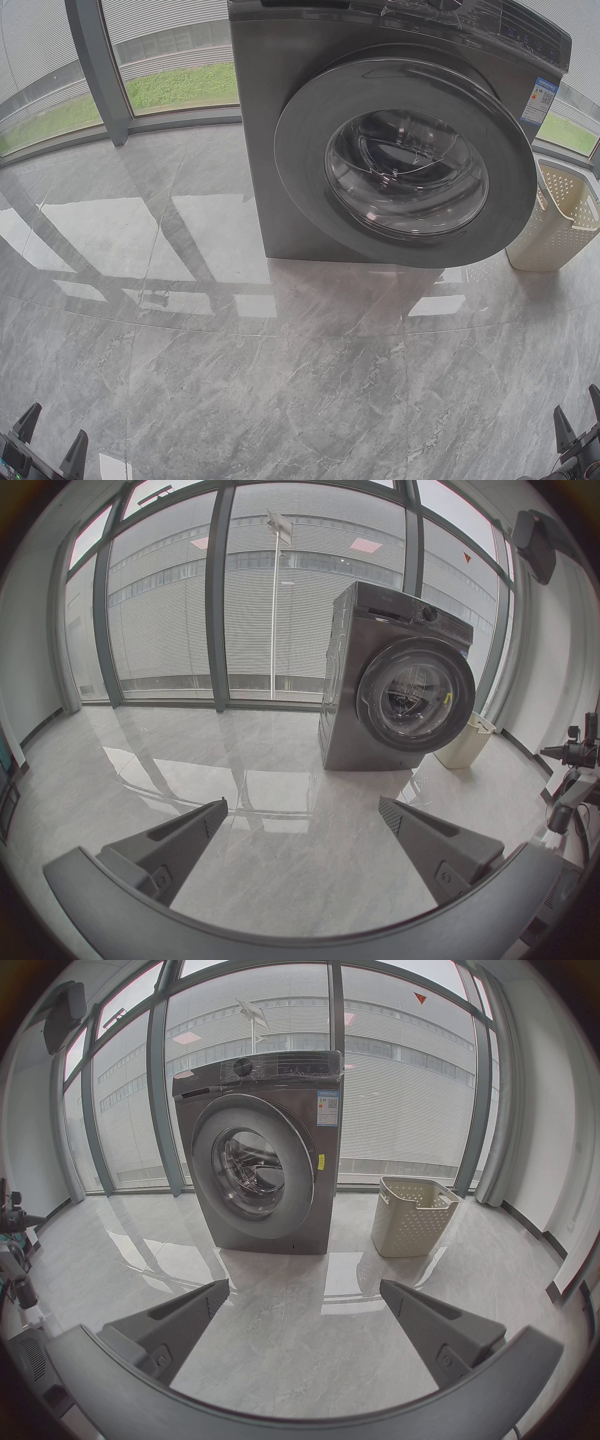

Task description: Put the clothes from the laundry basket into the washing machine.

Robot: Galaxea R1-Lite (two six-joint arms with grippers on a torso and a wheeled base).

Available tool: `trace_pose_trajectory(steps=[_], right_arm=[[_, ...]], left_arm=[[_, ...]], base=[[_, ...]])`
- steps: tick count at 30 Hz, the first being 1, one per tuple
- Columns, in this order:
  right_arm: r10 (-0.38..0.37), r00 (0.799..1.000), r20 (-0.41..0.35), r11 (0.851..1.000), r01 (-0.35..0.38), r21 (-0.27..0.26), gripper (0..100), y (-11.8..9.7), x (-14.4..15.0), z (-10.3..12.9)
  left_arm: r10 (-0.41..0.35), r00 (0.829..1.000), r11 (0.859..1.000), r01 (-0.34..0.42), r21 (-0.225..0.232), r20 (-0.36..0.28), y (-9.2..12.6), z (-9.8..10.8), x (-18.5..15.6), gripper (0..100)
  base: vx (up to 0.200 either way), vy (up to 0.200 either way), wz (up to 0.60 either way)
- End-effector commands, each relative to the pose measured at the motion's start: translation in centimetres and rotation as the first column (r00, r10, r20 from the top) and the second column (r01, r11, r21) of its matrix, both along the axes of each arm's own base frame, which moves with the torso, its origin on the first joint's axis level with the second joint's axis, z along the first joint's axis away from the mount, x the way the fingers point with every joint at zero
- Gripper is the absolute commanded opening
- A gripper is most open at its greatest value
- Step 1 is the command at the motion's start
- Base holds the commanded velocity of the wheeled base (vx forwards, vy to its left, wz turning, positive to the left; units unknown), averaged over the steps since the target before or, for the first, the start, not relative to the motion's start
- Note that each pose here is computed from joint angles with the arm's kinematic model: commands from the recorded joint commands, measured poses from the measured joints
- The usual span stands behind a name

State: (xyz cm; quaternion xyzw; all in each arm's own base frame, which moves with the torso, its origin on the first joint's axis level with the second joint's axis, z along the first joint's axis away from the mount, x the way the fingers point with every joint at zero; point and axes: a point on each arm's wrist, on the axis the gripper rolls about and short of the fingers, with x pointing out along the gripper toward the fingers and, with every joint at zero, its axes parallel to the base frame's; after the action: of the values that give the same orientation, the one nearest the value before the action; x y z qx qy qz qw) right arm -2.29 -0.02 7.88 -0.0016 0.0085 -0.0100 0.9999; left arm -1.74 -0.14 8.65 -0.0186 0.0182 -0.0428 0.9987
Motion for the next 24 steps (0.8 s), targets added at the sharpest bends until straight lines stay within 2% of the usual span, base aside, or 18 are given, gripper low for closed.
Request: trace_pose_trajectory(steps=[1,5,9,13,16,18,20,24], right_arm=[[-0.003,1.000,0.005,1.000,0.003,0.000,100,0.00,-0.04,-0.31],[0.000,1.000,0.003,1.000,0.000,-0.001,100,0.00,-0.03,-0.31],[-0.003,1.000,0.003,1.000,0.003,0.000,100,0.00,-0.02,-0.33],[-0.005,1.000,0.012,1.000,0.005,0.000,100,0.00,0.01,-0.29],[-0.005,1.000,0.014,1.000,0.005,-0.002,100,0.00,0.01,-0.28],[-0.005,1.000,0.014,1.000,0.005,0.000,100,0.00,0.02,-0.30],[-0.003,1.000,0.015,1.000,0.003,0.000,100,0.00,0.01,-0.26],[-0.008,1.000,0.012,1.000,0.008,0.002,100,0.00,0.02,-0.32]], left_arm=[[0.005,0.997,0.999,-0.002,-0.041,0.079,-0.03,-0.40,-0.65,100],[0.123,0.990,0.992,-0.120,-0.048,0.066,0.24,-0.45,-0.67,100],[0.188,0.981,0.981,-0.185,-0.060,0.051,0.38,-0.43,-0.75,100],[0.180,0.982,0.983,-0.178,-0.038,0.051,0.36,-0.45,-0.75,100],[0.062,0.997,0.997,-0.063,0.048,0.037,0.11,-1.09,-0.55,100],[0.056,0.998,0.998,-0.057,0.037,0.034,0.10,-1.07,-0.57,100],[0.083,0.996,0.996,-0.083,0.009,0.037,0.15,-1.06,-0.55,100],[0.090,0.995,0.996,-0.091,0.016,0.038,0.17,-1.09,-0.54,100]], base=[[0.000,0.000,0.00],[0.000,0.000,0.00],[0.000,0.000,0.00],[0.000,0.000,0.00],[0.000,0.000,0.00],[0.000,0.000,0.00],[0.000,0.000,0.00],[0.000,0.000,0.00]])
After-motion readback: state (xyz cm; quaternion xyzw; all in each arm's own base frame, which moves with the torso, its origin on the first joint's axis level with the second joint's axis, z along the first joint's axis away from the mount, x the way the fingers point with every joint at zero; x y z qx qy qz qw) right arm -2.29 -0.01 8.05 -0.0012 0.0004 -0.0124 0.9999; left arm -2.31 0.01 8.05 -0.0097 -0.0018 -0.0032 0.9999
